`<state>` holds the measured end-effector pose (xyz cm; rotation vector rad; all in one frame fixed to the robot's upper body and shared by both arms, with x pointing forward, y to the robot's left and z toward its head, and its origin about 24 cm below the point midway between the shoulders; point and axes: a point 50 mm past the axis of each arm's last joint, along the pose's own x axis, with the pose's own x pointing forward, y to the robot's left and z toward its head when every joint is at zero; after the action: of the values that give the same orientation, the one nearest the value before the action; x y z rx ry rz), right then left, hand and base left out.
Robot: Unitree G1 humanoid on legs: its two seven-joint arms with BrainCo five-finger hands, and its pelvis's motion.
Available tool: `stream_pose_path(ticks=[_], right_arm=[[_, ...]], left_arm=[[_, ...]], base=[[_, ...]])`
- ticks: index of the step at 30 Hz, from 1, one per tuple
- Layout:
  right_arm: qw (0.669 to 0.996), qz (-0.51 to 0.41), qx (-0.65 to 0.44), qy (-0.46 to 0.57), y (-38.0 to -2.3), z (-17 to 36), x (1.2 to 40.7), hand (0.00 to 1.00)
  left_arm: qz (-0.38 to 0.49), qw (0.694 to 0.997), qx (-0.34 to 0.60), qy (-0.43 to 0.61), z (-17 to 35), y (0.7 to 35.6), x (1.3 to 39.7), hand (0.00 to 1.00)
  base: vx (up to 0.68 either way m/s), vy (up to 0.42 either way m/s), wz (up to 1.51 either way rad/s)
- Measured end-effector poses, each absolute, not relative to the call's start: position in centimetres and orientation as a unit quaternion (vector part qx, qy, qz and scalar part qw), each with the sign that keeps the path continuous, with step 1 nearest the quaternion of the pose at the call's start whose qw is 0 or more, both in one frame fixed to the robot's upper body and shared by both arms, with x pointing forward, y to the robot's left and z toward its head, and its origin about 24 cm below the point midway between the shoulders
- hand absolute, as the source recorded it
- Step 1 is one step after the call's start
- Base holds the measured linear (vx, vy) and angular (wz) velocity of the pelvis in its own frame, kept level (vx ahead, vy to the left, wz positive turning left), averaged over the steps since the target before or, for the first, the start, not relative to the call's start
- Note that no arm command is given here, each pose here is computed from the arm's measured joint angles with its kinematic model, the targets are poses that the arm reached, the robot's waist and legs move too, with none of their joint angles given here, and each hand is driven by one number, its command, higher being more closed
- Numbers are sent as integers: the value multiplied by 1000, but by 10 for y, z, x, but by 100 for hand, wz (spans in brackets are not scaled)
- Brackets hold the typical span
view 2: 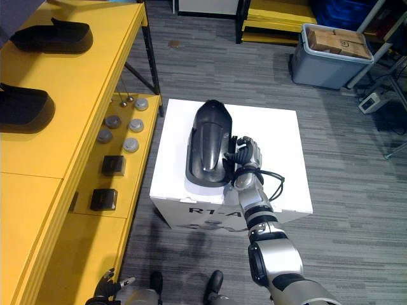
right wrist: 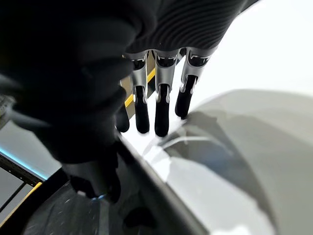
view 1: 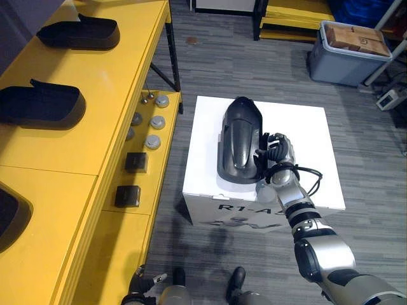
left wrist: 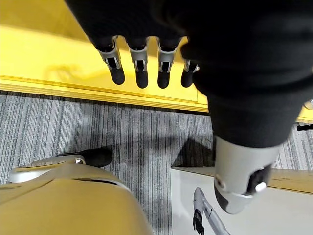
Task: Walk over and take plastic housings, then place them on the shelf
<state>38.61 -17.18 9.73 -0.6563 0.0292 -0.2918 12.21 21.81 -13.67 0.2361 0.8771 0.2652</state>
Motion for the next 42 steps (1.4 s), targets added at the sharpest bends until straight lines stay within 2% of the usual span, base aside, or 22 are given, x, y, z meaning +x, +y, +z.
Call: stream_pose_path(ticks=[6, 11, 27, 34, 37, 42], right_arm=[[937, -120, -328, 12, -169, 97, 385, 100], [939, -112, -324, -11, -168, 91, 370, 100], [940, -163, -291, -68, -184, 87, 318, 100], [935, -181, -274, -132, -184, 107, 302, 100], [931, -186, -264, -170, -181, 119, 297, 100], [924, -194, -254, -211, -178, 134, 288, 100]], left_arm=[[127, 891, 114, 421, -136, 218, 123, 0], [127, 891, 113, 421, -136, 218, 124, 0], [137, 886, 103, 431, -139, 219, 112, 0], [134, 915, 84, 372, -123, 206, 132, 0], [135, 940, 59, 308, -103, 192, 151, 0], [159, 970, 46, 180, -53, 190, 179, 0]], base=[[7, 20, -11], [0, 8, -2], [-19, 11, -1], [0, 0, 0], [0, 0, 0], [-6, 3, 0]])
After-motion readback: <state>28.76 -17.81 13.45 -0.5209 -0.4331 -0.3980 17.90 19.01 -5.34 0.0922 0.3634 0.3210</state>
